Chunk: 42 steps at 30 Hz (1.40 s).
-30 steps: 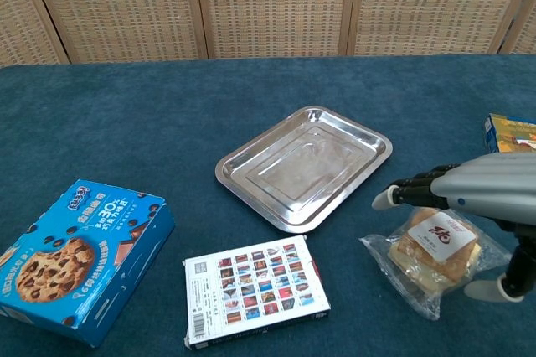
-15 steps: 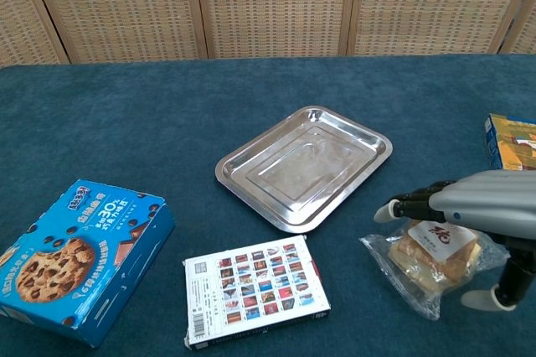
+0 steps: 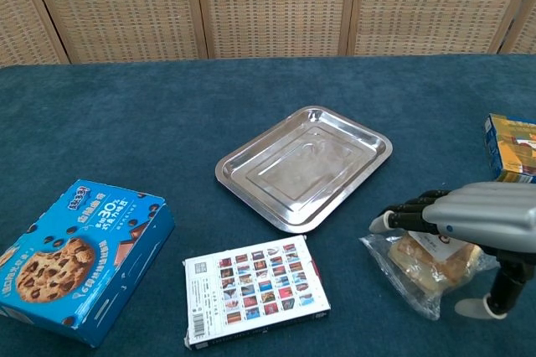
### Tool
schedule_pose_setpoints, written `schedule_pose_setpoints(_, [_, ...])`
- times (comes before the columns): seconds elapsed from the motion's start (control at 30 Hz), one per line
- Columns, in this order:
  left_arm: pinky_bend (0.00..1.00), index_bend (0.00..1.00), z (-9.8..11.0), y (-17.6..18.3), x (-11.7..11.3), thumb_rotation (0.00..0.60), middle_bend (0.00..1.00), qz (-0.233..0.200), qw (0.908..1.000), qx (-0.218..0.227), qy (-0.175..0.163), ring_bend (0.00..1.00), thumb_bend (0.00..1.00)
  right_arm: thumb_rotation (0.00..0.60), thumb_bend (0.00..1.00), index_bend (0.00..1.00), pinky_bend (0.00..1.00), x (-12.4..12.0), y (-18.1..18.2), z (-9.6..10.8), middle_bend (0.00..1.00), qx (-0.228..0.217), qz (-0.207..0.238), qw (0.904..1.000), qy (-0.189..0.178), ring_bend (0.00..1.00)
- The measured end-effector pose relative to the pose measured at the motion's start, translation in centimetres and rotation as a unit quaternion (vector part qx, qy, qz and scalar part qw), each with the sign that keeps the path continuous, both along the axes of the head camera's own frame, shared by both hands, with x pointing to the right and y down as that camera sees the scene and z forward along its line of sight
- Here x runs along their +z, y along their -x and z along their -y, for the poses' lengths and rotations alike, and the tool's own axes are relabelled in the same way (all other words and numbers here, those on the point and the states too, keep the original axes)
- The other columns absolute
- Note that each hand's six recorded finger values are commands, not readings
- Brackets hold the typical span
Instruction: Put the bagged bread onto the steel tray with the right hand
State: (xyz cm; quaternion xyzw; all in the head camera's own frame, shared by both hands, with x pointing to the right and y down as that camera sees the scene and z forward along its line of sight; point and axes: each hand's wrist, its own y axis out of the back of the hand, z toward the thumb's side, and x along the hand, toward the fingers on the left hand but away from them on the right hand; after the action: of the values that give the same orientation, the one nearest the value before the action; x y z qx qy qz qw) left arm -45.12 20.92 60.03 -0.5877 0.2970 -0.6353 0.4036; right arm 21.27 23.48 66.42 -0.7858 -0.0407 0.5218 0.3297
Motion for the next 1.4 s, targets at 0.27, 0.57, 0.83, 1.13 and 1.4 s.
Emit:
schedule_pose_setpoints(0.27, [0.00, 0.00, 0.1, 0.1, 0.0, 0.600, 0.00, -0.001, 1.0000, -0.002, -0.001, 0.00, 0.42, 0.600, 0.33, 0.14, 0.15, 0.4, -0.2, 0.4, 0.27, 0.007, 0.013, 0.9997, -0.020, 0.08])
schedule_pose_setpoints(0.57, [0.00, 0.00, 0.0, 0.1, -0.1, 0.600, 0.00, -0.001, 1.0000, -0.002, 0.000, 0.00, 0.42, 0.600, 0.34, 0.27, 0.21, 0.9, -0.3, 0.1, 0.37, 0.004, 0.017, 0.9994, -0.029, 0.14])
schedule_pose_setpoints(0.83, [0.00, 0.00, -0.1, 0.0, 0.0, 0.600, 0.00, -0.002, 1.0000, 0.001, 0.001, 0.00, 0.42, 0.600, 0.34, 0.37, 0.23, 0.6, -0.3, 0.4, 0.42, 0.004, 0.017, 0.9992, -0.037, 0.17])
schedule_pose_setpoints(1.13, [0.00, 0.00, -0.1, -0.1, -0.1, 0.600, 0.00, -0.002, 1.0000, 0.001, 0.000, 0.00, 0.42, 0.600, 0.34, 0.37, 0.23, -0.3, 0.1, 1.1, 0.42, -0.003, 0.017, 0.9986, -0.051, 0.17])
schedule_pose_setpoints(1.4, [0.00, 0.00, -0.1, 0.0, 0.0, 0.600, 0.00, -0.001, 1.0000, 0.000, 0.001, 0.00, 0.42, 0.600, 0.34, 0.37, 0.23, -1.5, 0.7, 2.1, 0.42, -0.013, 0.007, 0.9977, -0.066, 0.17])
